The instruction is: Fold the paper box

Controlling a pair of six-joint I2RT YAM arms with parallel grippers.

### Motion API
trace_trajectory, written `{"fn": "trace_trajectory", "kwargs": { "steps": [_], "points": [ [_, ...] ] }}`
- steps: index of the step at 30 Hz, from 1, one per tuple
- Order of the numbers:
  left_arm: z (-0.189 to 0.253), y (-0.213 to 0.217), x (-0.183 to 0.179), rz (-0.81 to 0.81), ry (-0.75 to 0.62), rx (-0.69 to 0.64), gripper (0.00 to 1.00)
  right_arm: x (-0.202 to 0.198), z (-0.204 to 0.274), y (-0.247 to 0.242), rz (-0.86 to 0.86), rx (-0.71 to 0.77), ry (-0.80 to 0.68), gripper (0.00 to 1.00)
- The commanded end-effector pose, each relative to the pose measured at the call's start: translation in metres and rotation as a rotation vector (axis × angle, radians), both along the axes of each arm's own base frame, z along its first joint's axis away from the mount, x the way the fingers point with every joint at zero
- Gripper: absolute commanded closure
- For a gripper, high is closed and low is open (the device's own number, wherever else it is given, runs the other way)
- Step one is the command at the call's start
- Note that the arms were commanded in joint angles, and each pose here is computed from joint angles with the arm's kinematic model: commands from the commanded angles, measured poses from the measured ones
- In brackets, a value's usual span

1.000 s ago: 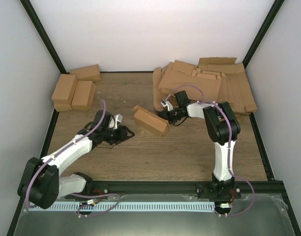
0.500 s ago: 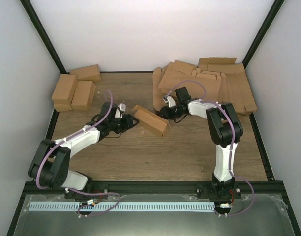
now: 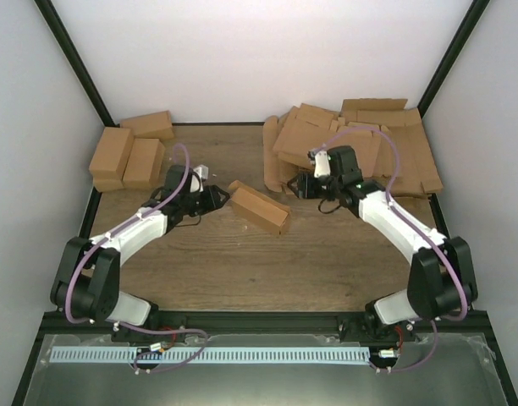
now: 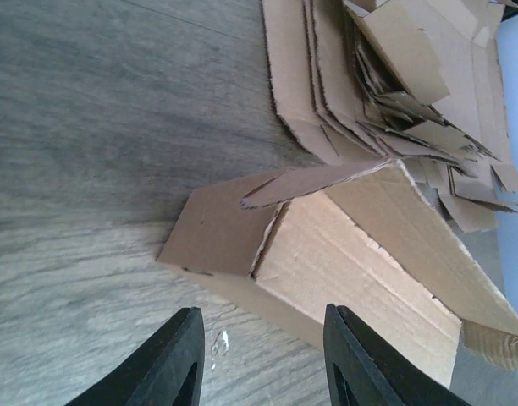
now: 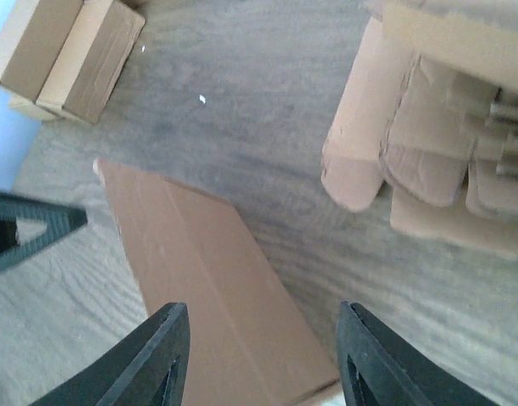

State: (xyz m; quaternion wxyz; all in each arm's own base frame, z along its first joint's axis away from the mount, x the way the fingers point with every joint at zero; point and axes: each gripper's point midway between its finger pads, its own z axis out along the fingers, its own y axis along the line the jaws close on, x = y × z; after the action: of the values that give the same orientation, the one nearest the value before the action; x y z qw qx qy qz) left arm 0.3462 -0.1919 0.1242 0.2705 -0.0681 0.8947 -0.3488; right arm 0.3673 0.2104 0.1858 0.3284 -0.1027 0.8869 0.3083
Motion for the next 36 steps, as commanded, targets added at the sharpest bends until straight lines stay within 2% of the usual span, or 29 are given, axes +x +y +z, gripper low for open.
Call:
{"fn": "trace_trajectory", "kwargs": {
  "steps": [1,6,11,22,27,36],
  "points": [
    [0.008,-0.015,0.009,-0.113,-0.07,-0.007,0.59,-0.031,-0.001,-0.001,0.01,0.01,0.024,0.49],
    [0.005,-0.017,0.013,-0.138,-0.083,0.012,0.59,-0.067,-0.01,-0.003,0.011,-0.005,0.063,0.41],
    [-0.004,-0.019,0.017,-0.15,-0.066,0.028,0.6,-0.096,-0.019,0.003,0.0,0.049,0.095,0.35],
    [-0.014,-0.026,0.022,-0.185,-0.056,0.017,0.62,-0.091,-0.045,0.01,-0.163,0.211,0.191,0.35],
    [-0.017,-0.03,0.021,-0.2,-0.047,0.003,0.63,-0.081,-0.053,0.019,-0.165,0.24,0.209,0.42],
    [-0.024,-0.034,0.018,-0.218,-0.025,-0.009,0.67,-0.068,-0.069,0.026,-0.158,0.186,0.233,0.6]
  ]
}}
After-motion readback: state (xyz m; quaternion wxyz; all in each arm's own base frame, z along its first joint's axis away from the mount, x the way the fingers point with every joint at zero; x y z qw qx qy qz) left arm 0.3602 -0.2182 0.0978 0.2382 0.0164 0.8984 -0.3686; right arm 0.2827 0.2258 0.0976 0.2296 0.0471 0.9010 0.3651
